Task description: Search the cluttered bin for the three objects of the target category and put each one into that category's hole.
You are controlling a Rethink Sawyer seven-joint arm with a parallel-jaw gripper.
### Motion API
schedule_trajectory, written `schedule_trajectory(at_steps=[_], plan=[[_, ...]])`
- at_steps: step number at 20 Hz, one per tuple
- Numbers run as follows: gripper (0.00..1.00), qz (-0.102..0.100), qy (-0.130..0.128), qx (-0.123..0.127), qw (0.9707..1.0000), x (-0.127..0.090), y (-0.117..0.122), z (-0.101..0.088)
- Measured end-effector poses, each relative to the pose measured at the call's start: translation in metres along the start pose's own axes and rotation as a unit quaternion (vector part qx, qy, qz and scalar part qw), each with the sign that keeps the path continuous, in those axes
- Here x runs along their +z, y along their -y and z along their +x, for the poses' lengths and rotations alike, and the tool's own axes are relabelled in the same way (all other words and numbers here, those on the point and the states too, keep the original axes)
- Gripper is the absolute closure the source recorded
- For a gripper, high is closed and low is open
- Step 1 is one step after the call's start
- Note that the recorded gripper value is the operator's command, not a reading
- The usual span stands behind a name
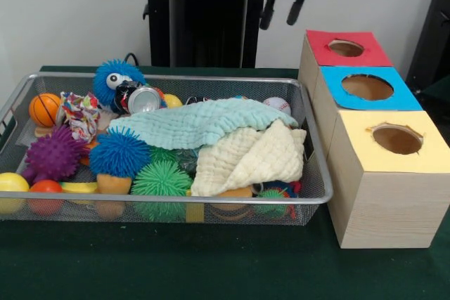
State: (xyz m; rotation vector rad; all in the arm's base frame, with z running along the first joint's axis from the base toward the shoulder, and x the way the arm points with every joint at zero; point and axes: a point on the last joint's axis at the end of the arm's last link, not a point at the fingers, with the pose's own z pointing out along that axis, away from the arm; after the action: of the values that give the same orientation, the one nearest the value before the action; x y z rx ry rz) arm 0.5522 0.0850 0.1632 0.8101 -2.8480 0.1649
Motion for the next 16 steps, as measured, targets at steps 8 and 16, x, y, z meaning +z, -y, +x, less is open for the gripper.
schedule_trajectory(at_steps=[8, 16], plan=[[0.0, 0.004, 0.045, 0.101, 0.9939, -0.006, 0.113, 0.04], [0.0, 0.003, 0.093, 0.167, 0.9815, 0.002, 0.196, 0.071]])
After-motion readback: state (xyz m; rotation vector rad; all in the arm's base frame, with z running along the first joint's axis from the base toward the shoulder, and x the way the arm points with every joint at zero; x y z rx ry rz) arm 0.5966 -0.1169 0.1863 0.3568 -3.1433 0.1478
